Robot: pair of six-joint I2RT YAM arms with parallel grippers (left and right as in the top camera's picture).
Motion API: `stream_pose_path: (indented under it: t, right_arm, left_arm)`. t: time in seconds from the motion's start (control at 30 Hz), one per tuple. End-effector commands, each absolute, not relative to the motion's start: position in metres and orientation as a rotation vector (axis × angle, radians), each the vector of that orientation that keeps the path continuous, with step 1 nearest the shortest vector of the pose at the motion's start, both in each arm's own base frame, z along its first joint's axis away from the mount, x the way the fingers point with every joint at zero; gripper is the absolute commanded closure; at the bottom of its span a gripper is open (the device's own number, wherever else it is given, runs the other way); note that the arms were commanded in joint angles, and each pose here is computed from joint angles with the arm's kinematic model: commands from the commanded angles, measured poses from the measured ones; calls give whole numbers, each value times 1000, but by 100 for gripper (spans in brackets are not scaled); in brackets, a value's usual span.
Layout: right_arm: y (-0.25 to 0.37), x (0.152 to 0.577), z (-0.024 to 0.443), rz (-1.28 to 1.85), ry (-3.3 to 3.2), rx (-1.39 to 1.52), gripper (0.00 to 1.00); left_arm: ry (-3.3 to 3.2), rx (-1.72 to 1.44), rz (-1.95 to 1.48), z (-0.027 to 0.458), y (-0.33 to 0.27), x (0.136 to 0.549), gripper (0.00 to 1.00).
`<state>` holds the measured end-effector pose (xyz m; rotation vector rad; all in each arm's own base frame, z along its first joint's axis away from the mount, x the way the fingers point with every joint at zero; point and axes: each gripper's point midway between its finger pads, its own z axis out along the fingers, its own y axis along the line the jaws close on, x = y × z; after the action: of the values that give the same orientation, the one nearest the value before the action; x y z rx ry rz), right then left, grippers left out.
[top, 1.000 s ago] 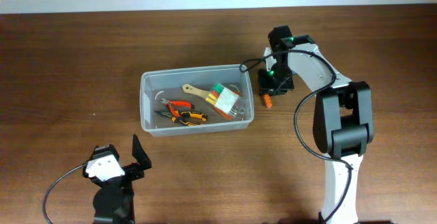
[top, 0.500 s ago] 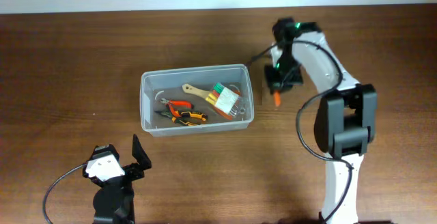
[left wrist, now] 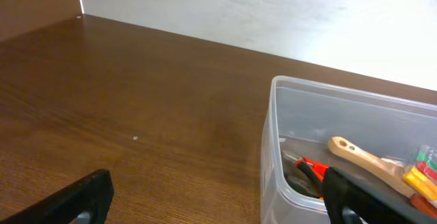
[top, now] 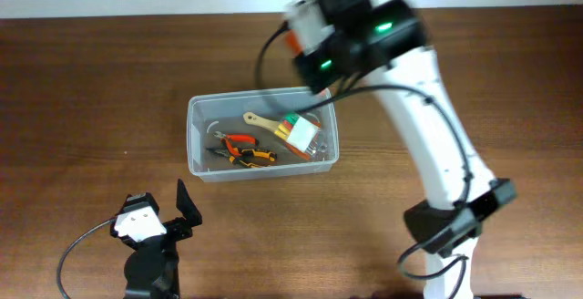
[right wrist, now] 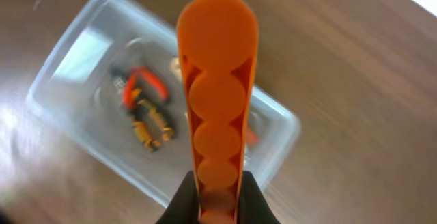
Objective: Pack container
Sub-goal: 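Place the orange strip into the container and release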
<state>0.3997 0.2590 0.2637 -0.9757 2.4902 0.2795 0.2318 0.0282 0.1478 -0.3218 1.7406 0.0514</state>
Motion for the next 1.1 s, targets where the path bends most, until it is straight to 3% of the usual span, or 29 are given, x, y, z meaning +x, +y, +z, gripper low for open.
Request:
stream_pose_path:
  t: [0.0, 0.23, 0.47, 0.5, 0.53, 0.57, 0.6, 0.73, 0.83, 0.97, 1.07]
  right_arm:
    - [288, 390, 201, 230, 2465, -1328, 96]
    - [336, 348, 101, 176, 2127, -2012, 96]
    - [359, 365, 90, 97, 1887, -2088, 93]
    - [360, 367, 91, 92, 1881, -2080, 83]
    - [360, 368, 91, 90, 1884, -2075, 62]
    - [359, 367, 91, 90, 1890, -2073, 49]
    - [358, 368, 91, 85, 1919, -2051, 2]
    - [340, 385, 105, -78, 2141, -1803, 2]
    - [310, 402, 141, -311, 2247, -1587, 2]
    - [280, 410, 212, -441, 2271, -1354, 2]
    - [270, 409, 271, -359, 2257, -1143, 2]
  left_arm:
    - [1742, -313, 58, 147, 28, 232, 1]
    - [1742, -313, 58, 147, 28, 232, 1]
    - [1742, -313, 58, 147, 28, 232, 1]
    - [1742, -313, 58, 147, 28, 232, 1]
    - [1742, -313, 58, 147, 28, 232, 1]
    - [1742, -313, 58, 147, 28, 232, 1]
    - [1742, -313, 58, 147, 28, 232, 1]
    - [1742, -313, 58, 147, 28, 232, 1]
    - [1742, -313, 58, 147, 28, 232, 1]
    - [1742, -313, 58, 147, 28, 232, 1]
    - [1742, -313, 58, 147, 28, 232, 1]
